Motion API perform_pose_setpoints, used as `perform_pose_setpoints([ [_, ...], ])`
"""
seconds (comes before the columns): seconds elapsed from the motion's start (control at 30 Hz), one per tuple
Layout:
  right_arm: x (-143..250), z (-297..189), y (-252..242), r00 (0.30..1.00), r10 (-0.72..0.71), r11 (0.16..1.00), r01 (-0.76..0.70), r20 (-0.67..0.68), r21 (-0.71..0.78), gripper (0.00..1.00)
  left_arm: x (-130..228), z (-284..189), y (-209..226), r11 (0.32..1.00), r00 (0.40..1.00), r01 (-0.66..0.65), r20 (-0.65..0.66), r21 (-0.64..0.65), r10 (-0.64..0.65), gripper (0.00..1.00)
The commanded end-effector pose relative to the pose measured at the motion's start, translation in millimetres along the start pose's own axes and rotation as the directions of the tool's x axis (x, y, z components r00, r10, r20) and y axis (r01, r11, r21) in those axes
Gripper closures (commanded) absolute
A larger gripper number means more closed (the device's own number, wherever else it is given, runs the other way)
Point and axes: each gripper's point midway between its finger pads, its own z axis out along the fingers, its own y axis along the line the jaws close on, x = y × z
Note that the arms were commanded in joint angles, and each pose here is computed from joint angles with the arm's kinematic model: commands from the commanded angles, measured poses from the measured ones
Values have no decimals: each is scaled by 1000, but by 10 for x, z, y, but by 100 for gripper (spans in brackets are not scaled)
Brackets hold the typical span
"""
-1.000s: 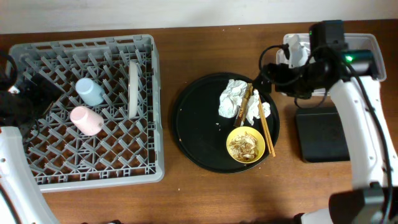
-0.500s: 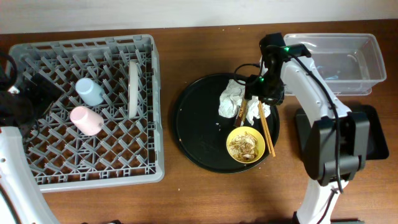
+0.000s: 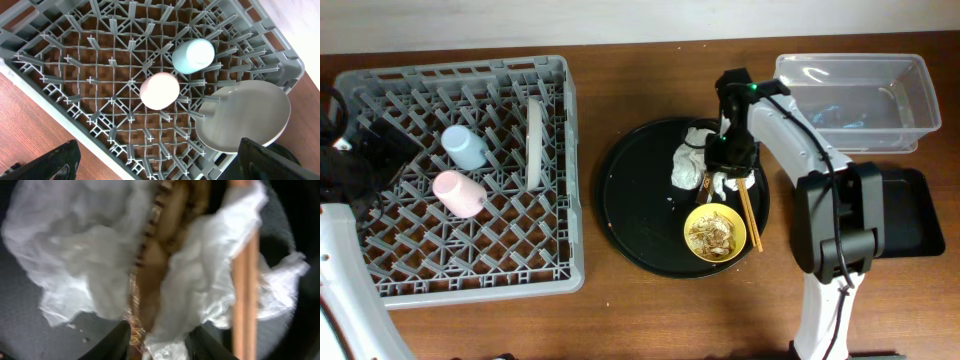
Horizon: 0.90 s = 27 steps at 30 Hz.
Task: Sort waste into correct bins and load items into the dishwasher rack
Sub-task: 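Grasp a crumpled white tissue with the right gripper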
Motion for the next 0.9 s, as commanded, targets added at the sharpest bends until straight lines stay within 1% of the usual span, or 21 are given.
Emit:
perform_pose_setpoints([
  [0.0, 86, 114, 10, 1000, -8, 1000, 8, -19, 23, 69, -22, -12, 11, 1000, 1000, 11, 10, -4, -11, 1],
  [0.1, 89, 101, 17, 1000, -7, 1000, 8, -20, 20, 96, -22, -12, 11, 1000, 1000, 11, 10, -4, -11, 1],
  [0.23, 109, 37, 32, 999, -4, 1000, 5, -32, 13, 96, -22, -12, 11, 1000, 1000, 11, 10, -4, -11, 1],
  [0.37, 167, -167, 192, 999, -22, 999, 20, -42, -38, 96, -22, -12, 11, 1000, 1000, 11, 10, -4, -11, 1],
  [0.53, 187, -563, 456, 996, -80, 992, 83, 34, -96, 96, -22, -12, 11, 1000, 1000, 11, 10, -4, -11, 1],
  [0.67, 147, -788, 568, 990, -100, 987, 111, 97, -118, 96, -22, -12, 11, 1000, 1000, 11, 10, -4, -11, 1],
  [0.87, 120, -835, 589, 989, -101, 985, 115, 113, -127, 96, -22, -12, 11, 1000, 1000, 11, 10, -4, -11, 1],
])
